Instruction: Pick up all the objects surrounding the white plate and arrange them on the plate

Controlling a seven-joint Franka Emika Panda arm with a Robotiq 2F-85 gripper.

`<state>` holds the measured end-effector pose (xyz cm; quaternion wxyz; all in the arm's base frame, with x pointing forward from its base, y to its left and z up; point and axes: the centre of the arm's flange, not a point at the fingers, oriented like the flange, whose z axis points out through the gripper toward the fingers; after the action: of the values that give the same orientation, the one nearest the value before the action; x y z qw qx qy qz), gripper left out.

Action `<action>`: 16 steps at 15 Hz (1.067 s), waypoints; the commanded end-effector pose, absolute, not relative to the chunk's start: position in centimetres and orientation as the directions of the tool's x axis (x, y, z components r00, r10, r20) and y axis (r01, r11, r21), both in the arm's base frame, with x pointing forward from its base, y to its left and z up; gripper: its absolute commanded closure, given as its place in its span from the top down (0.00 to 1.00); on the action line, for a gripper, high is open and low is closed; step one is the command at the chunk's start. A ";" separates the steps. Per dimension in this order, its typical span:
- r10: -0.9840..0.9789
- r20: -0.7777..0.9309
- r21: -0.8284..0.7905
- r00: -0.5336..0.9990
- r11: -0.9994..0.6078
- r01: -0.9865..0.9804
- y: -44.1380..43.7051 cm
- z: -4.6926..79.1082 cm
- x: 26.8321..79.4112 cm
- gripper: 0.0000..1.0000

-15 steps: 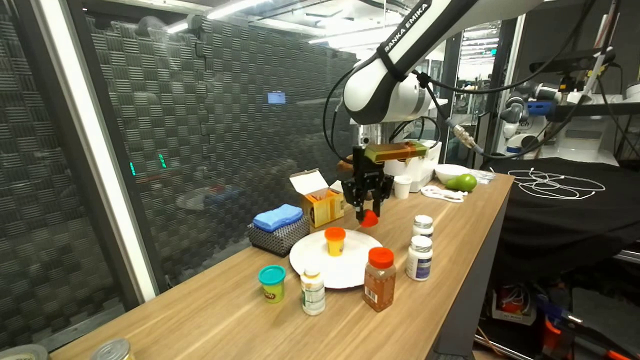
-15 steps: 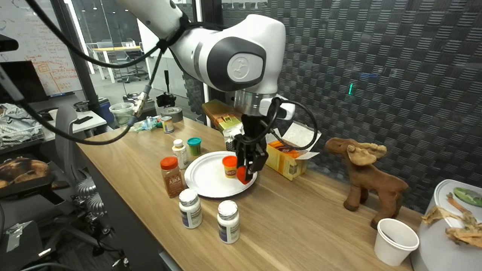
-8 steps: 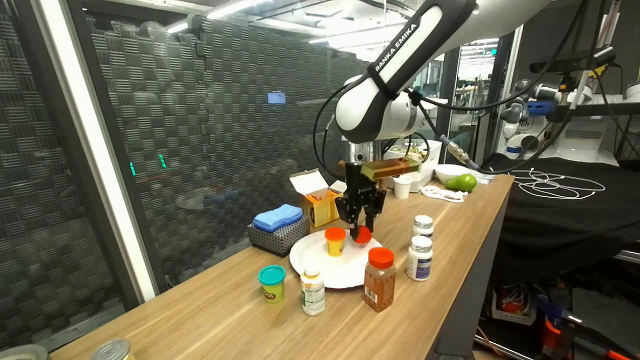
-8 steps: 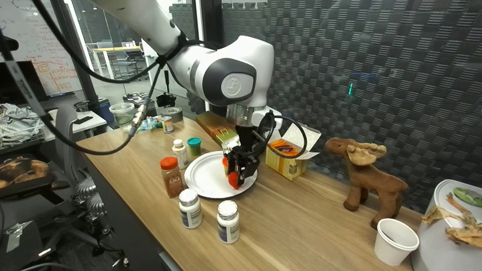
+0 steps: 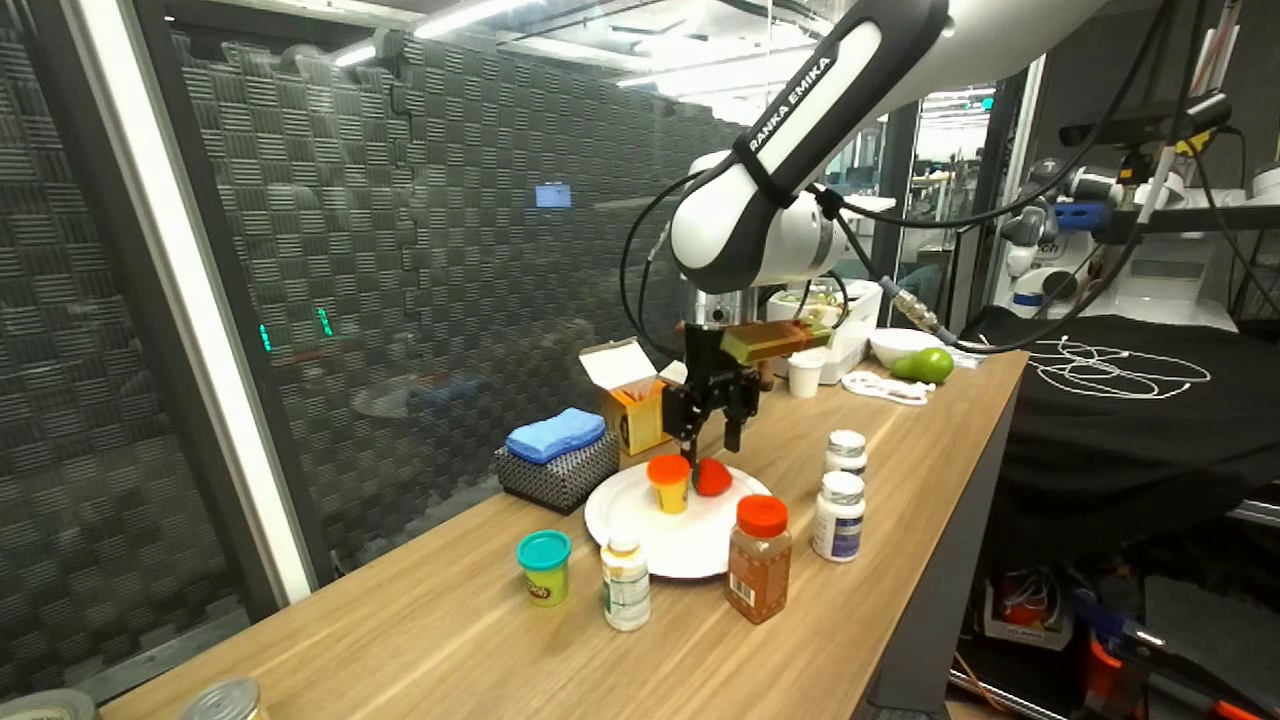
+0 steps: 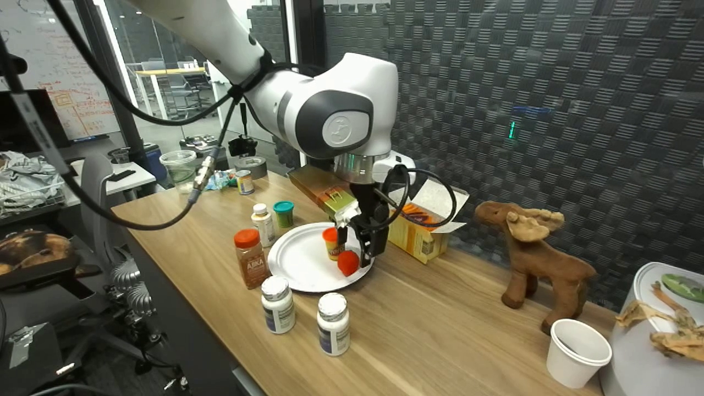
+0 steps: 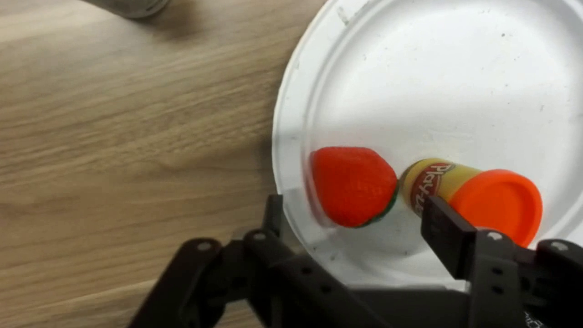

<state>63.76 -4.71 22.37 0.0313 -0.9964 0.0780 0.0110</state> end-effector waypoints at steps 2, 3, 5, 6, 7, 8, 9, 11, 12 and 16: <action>-0.121 0.057 -0.079 0.991 -0.990 -0.116 -4.8 24.5 62.5 1.00; -0.120 0.072 -0.073 0.990 -0.991 -0.115 -4.9 24.8 62.4 1.00; -0.128 0.098 -0.064 0.987 -0.990 -0.122 -5.1 25.8 61.7 1.00; -0.139 0.111 -0.055 0.984 -0.989 -0.134 -5.3 26.4 61.4 1.00; -0.148 0.122 -0.051 0.981 -0.988 -0.143 -5.6 27.0 60.9 1.00; -0.164 0.126 -0.048 0.978 -0.986 -0.159 -5.9 27.9 60.2 1.00; -0.185 0.128 -0.040 0.974 -0.983 -0.181 -6.3 28.4 59.4 1.00; -0.228 0.123 -0.040 0.966 -0.974 -0.225 -7.0 29.5 57.5 1.00; -0.250 0.124 -0.036 0.960 -0.968 -0.247 -7.5 30.1 56.4 1.00; -0.309 0.081 -0.013 0.948 -0.951 -0.309 -9.0 31.0 52.8 1.00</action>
<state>56.69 -8.79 29.15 0.0112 -0.9892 0.1385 -0.0473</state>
